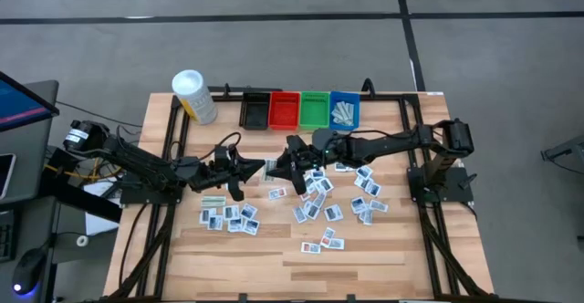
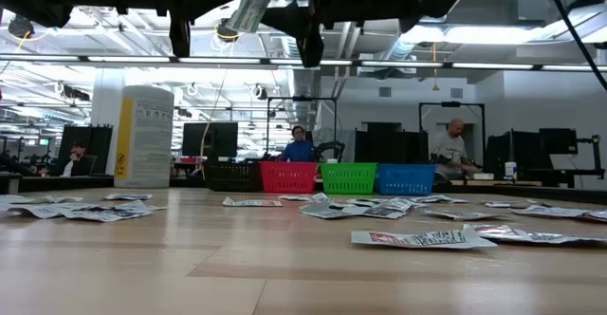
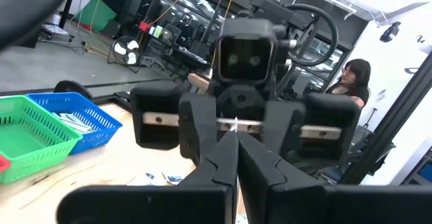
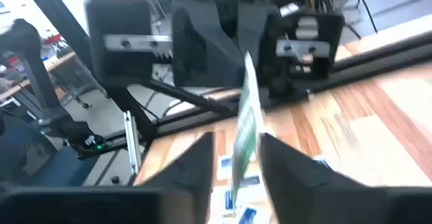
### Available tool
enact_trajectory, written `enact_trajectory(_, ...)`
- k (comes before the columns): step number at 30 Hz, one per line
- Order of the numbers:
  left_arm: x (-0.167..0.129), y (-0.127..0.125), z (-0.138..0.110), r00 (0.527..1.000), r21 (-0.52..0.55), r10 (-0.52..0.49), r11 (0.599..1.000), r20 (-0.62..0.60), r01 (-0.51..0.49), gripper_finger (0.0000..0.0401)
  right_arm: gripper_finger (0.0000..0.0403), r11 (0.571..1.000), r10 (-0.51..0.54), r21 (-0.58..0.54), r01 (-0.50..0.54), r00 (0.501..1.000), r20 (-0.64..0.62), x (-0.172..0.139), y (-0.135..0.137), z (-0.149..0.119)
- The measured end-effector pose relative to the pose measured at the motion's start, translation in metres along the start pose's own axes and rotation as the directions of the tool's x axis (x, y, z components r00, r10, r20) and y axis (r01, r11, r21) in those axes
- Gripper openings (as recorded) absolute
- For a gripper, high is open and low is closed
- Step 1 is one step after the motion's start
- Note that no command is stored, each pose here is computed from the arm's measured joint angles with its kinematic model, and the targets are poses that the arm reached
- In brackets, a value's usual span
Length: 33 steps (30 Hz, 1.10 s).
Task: Pick & Place First Aid Supplies
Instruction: Put the top bandage pack into the blue bin
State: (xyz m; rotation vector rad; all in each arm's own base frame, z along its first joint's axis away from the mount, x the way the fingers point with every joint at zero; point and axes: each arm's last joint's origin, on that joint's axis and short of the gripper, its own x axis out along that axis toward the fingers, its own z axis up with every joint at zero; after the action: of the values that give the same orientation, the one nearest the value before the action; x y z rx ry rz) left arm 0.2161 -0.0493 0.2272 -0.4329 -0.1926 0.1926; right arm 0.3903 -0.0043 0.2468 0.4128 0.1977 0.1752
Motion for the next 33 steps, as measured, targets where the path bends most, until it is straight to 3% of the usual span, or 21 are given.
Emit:
enact_trajectory(3,0.0,0.0,0.0,1.0,0.0,0.0,1.0,0.0,0.0,0.0007,0.0026,1.0,0.002,0.001,-0.002,1.0,-0.017,0.0,-0.001,-0.001)
enact_trajectory(7,0.0,0.0,0.0,1.0,0.0,-0.001,1.0,-0.001,0.001,0.0007,0.0005,1.0,0.011,0.002,-0.011,1.0,-0.021,0.0,-0.001,-0.001)
enact_trajectory(14,0.0,0.0,0.0,1.0,0.001,-0.003,1.0,-0.001,0.003,0.0007,0.0001,1.0,0.013,0.003,-0.013,1.0,-0.023,0.0,-0.001,-0.001)
enact_trajectory(17,0.0,0.0,0.0,1.0,0.054,-0.013,0.998,-0.005,0.013,0.0019,0.0001,1.0,0.012,0.003,-0.012,1.0,-0.023,0.0,-0.001,-0.001)
enact_trajectory(28,0.0,0.001,0.0,1.0,0.245,-0.002,0.969,-0.001,0.002,0.013,0.0,0.999,-0.033,0.015,0.034,0.999,-0.037,-0.007,-0.014,0.004)
enact_trajectory(33,-0.003,-0.002,0.003,0.998,0.349,0.048,0.935,0.031,-0.056,0.0158,0.0,0.991,-0.12,0.04,0.126,0.984,-0.135,-0.019,-0.035,0.005)
